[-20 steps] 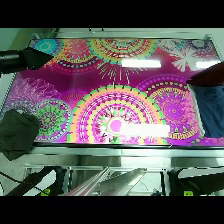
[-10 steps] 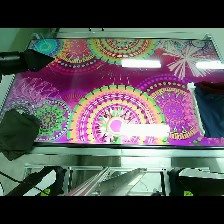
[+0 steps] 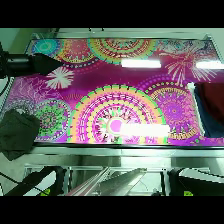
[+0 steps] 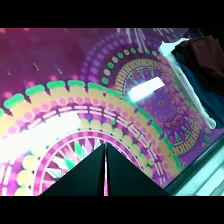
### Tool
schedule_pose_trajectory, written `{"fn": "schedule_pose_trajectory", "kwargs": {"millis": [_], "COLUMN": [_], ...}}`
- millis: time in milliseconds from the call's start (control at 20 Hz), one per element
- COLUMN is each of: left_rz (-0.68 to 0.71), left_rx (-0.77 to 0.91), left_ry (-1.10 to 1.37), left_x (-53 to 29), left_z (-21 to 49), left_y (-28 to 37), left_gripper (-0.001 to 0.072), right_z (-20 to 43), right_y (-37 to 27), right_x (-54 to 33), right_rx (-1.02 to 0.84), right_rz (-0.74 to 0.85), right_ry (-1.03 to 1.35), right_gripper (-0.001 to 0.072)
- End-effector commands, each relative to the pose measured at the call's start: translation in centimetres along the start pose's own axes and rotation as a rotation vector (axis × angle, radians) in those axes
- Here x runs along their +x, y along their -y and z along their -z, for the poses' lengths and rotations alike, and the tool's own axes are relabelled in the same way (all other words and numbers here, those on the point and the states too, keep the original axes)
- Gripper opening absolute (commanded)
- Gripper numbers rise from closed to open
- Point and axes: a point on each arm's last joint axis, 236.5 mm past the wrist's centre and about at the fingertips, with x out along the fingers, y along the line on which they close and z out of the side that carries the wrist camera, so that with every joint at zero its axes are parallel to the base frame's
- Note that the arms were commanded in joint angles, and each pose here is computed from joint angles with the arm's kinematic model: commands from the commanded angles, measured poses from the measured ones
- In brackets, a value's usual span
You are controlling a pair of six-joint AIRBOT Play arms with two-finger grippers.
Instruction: Fold the shirts.
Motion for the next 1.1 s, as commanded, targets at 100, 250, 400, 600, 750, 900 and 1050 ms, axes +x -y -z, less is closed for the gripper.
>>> {"fn": "schedule_pose_trajectory", "kwargs": {"millis": [100,250,400,600,750,900,1050], "left_rz": [0.029,0.035,0.037,0.032,0.023,-0.043,-0.026], "left_rx": [0.021,0.021,0.021,0.020,0.019,-0.004,-0.038], "left_ry": [-0.016,-0.030,-0.035,-0.021,-0.015,-0.029,-0.115], "left_x": [0.8,0.8,0.7,0.7,0.5,-0.4,-0.9], "left_z": [0.3,0.6,0.8,0.4,0.3,0.7,3.7], "left_y": [1.4,1.5,1.5,1.4,1.2,-1.3,-0.7], "left_gripper": [0.0018,0.0018,0.0018,0.0018,0.0018,0.0018,0.0018], "right_z": [0.6,0.2,-0.3,0.2,2.7,6.8,12.5], "right_y": [1.5,0.6,-1.5,-6.4,-11.5,-14.8,-17.3], "right_x": [0.8,-2.0,-6.8,-12.5,-14.4,-14.3,-12.7], "right_rx": [0.002,-0.025,-0.049,-0.051,-0.160,-0.330,-0.451], "right_rz": [0.048,0.051,0.032,-0.080,-0.205,-0.214,-0.258], "right_ry": [-0.012,-0.008,0.025,0.079,0.085,0.050,0.054], "right_gripper": [0.0603,0.0659,0.0658,0.0537,0.0019,0.0016,0.0016]}}
